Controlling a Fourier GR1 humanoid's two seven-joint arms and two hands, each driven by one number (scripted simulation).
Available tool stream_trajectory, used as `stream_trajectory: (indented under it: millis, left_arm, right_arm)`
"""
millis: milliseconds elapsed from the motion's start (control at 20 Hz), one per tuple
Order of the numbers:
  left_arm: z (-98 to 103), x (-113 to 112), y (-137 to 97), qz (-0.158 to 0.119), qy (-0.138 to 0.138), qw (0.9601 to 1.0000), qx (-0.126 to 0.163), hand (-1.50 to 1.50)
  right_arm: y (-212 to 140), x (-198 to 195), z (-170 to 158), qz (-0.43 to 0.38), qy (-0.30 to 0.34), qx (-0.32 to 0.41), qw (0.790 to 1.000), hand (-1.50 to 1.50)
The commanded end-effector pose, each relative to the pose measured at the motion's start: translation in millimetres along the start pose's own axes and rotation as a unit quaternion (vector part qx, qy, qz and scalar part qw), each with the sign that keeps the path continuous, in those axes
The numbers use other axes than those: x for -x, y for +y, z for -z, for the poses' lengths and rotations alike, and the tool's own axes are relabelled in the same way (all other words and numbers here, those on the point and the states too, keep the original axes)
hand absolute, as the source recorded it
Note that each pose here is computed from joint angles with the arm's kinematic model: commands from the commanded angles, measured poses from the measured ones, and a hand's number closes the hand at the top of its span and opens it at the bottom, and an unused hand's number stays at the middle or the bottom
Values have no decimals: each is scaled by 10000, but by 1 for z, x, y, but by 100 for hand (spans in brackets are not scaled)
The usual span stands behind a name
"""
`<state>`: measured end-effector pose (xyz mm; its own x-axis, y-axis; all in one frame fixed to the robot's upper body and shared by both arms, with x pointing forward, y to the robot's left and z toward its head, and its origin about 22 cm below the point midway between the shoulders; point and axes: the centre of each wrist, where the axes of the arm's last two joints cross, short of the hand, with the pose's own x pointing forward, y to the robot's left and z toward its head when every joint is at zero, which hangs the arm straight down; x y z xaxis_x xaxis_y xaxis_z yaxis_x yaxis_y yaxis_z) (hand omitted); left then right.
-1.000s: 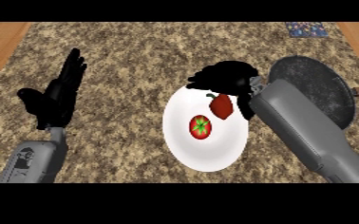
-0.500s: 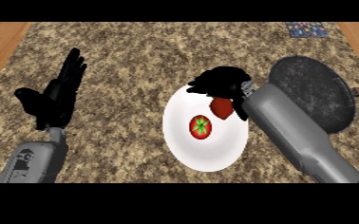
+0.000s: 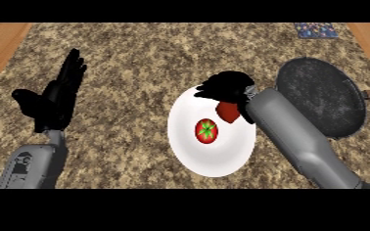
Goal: Pick the bell pepper from the plate and place it in the pan
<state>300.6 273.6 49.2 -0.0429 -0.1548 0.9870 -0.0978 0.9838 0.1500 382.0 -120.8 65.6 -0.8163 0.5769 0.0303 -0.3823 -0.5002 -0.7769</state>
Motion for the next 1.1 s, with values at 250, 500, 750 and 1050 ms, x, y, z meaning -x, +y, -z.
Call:
stream_trajectory:
  millis: [250, 500, 750, 1050]
  left_arm:
    - [-1, -9, -2, 41, 19, 10000, 26, 0]
    - [-4, 14, -17, 65, -54, 10000, -19, 0]
    - [-7, 2, 6, 61, 154, 9995, -259, 0]
    - [-23, 21, 30, 134, 334, 9975, -606, 0]
  right_arm:
    - [27, -14, 16, -197, -693, -145, 9973, 150]
    - [28, 11, 10, -319, -687, -208, 9969, 150]
    - [67, -40, 10, 733, 21, 80, 9973, 150]
    - [132, -77, -10, 1851, 878, 624, 9768, 150]
